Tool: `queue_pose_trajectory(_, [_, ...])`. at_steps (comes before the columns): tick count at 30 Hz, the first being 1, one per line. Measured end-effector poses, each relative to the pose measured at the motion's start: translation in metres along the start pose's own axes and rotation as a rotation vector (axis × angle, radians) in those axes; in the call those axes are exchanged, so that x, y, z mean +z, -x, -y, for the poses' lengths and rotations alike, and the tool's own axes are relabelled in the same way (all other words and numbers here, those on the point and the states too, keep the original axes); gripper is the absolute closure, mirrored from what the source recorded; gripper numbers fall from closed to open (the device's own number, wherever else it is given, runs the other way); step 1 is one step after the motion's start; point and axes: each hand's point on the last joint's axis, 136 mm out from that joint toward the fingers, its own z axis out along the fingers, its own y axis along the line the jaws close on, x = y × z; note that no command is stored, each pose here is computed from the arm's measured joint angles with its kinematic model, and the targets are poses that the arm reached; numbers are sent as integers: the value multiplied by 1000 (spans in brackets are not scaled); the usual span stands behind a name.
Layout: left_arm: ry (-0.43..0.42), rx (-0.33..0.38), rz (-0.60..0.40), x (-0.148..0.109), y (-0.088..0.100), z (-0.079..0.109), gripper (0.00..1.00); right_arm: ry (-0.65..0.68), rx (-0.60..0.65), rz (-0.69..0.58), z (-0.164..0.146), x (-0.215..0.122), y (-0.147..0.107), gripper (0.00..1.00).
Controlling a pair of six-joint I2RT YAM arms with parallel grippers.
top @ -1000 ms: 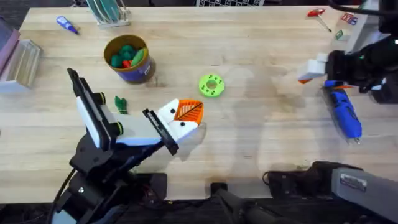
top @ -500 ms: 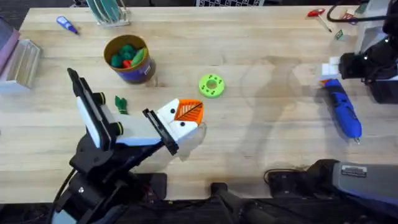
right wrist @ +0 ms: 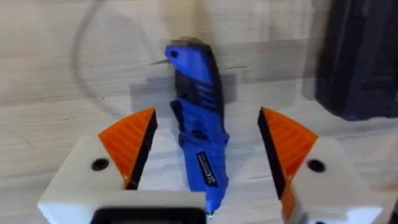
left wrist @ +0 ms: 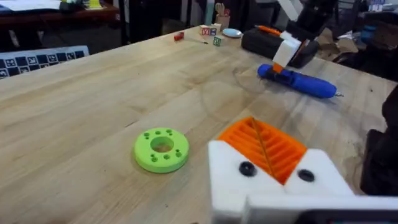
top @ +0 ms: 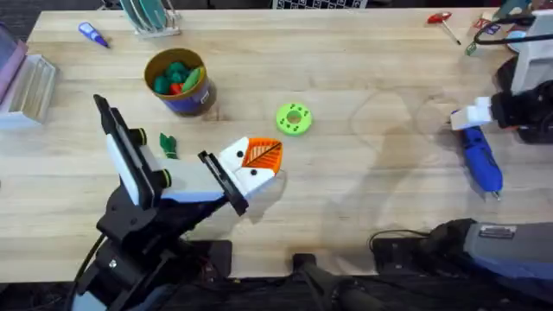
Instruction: Pick up the gripper from the table and insert it into the empty holder that is missing its gripper. Then pick up a screw, insert it into the mounting hole, and use the screwdriver to tighten it. Finally, clean up the table by picking up the vegetable and placing it into the bucket.
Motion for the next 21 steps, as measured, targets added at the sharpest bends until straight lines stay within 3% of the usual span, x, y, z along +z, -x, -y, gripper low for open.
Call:
queue_pose_trajectory(7, [0, 0, 0, 0, 0, 0, 990, 90, -72, -40, -10, 27, -2, 11])
queue_pose_trajectory(21, [0, 0, 0, 0, 0, 0, 990, 117, -96, -91, -10, 45, -10, 10])
